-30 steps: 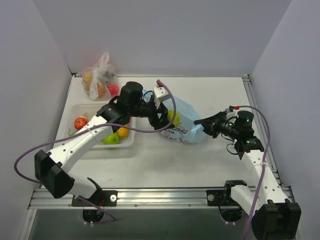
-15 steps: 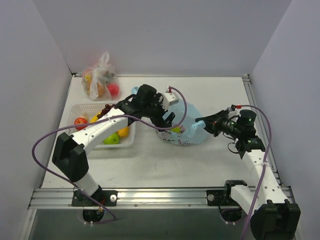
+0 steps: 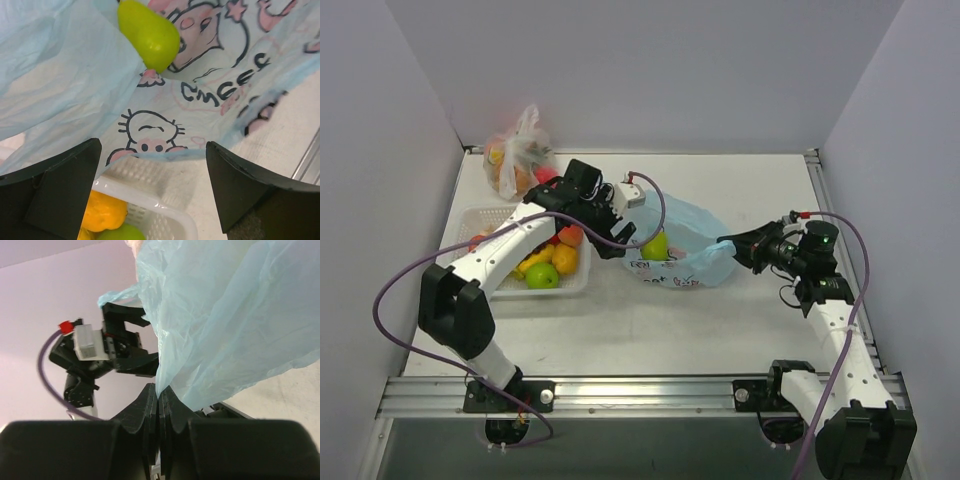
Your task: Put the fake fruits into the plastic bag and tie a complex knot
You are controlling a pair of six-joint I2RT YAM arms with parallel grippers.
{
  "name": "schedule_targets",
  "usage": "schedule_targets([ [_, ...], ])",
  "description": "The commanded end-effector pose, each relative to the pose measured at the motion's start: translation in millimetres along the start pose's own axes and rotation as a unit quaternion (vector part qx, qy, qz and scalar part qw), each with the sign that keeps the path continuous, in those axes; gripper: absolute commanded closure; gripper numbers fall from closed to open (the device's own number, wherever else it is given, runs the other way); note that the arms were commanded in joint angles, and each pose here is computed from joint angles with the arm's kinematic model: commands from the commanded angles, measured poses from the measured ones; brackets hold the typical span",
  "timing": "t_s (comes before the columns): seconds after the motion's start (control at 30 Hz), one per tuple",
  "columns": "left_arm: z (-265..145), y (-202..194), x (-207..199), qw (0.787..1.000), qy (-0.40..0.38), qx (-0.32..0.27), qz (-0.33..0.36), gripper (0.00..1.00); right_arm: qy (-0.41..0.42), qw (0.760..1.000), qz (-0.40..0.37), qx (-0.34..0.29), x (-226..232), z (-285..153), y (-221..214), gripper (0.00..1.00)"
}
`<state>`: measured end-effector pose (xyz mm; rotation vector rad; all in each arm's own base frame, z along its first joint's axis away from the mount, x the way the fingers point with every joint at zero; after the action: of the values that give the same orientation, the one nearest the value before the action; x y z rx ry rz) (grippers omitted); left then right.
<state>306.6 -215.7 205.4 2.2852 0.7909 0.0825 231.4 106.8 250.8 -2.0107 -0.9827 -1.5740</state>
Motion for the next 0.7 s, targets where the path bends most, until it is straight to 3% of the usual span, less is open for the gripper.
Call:
schedule_targets([
  [0.0,-38,42,-20,0.994,-0.068,-0.073,0.042,0.03,0.0,1.0,-0.02,0.01,-4,-1,-9,1.0],
  [0.07,-62,60,-38,0.98,-0.146,-0.133,0.025,0.03,-0.003,1.0,-0.026,0.007,-6,0,-10,1.0],
  [0.13,-85,68,-51,0.972,-0.159,-0.173,0.019,0.03,-0.007,1.0,-0.025,0.006,-8,2,-9,1.0],
  [0.23,-110,64,-52,0.968,-0.141,-0.208,-0.006,0.03,-0.01,1.0,-0.028,0.003,-9,3,-7,1.0],
  [0.37,-154,43,-18,0.961,-0.068,-0.259,-0.071,0.03,-0.011,0.999,-0.031,0.0,-9,4,-6,1.0],
  [0.4,-166,31,8,0.958,-0.026,-0.268,-0.101,0.03,-0.012,0.999,-0.031,0.0,-9,4,-6,1.0],
  [0.57,-167,-31,68,0.961,0.102,-0.202,-0.159,0.03,-0.016,0.999,-0.03,0.004,-11,5,-7,1.0],
  [0.67,-151,-49,82,0.968,0.108,-0.167,-0.155,0.03,-0.018,0.999,-0.029,0.005,-14,7,-7,1.0],
])
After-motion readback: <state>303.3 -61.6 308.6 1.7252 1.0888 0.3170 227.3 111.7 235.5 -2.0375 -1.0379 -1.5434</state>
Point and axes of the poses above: each gripper's point midway between its finger pads, its own z axis out along the fingers, its own x axis along the line the jaws close on, y = z × x, the point moved 5 cm from there along -z, back along the fingers, and after that the axes turned 10 degrees about -z, right-handed, at the moved point
